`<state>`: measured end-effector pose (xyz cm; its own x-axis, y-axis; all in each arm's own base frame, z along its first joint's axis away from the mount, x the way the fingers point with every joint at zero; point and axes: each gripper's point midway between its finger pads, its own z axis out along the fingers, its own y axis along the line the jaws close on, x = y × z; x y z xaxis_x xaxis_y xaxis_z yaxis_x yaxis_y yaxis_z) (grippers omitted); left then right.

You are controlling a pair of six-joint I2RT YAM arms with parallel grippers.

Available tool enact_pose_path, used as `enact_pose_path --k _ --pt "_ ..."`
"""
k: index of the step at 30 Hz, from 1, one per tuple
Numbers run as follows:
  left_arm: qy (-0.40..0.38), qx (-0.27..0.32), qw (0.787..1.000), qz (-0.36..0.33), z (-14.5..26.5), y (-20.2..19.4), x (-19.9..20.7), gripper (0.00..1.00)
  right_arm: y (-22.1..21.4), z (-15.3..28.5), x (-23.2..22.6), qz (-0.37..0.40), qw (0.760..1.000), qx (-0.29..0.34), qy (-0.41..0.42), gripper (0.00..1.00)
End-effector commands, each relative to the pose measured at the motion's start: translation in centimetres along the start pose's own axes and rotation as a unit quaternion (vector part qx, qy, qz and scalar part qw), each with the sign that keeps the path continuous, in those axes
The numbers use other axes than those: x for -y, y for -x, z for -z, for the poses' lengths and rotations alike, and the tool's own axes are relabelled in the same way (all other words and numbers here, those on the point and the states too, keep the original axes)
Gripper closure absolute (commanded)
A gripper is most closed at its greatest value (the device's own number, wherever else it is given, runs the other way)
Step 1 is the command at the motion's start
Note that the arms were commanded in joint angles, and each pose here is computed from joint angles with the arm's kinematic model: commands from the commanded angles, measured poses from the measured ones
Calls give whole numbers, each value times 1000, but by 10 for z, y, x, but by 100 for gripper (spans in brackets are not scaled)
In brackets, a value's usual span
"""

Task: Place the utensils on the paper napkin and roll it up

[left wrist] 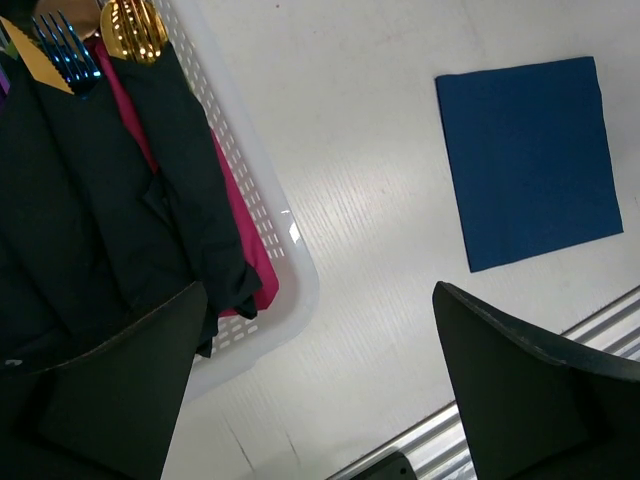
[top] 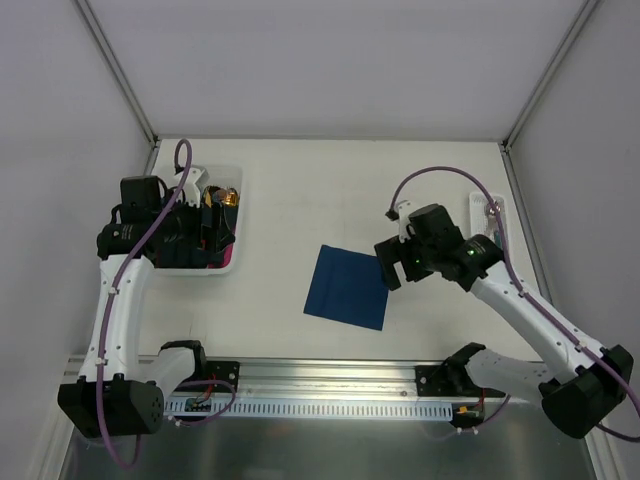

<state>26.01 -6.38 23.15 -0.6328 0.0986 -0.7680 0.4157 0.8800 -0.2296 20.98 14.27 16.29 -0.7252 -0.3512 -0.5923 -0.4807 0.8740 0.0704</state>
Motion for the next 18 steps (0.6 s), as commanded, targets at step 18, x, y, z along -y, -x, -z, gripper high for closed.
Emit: enact_pose_path --k 18 --pt "-38 -11 999 19 5 34 10 1 -7 -101 -83 290 941 -174 9 14"
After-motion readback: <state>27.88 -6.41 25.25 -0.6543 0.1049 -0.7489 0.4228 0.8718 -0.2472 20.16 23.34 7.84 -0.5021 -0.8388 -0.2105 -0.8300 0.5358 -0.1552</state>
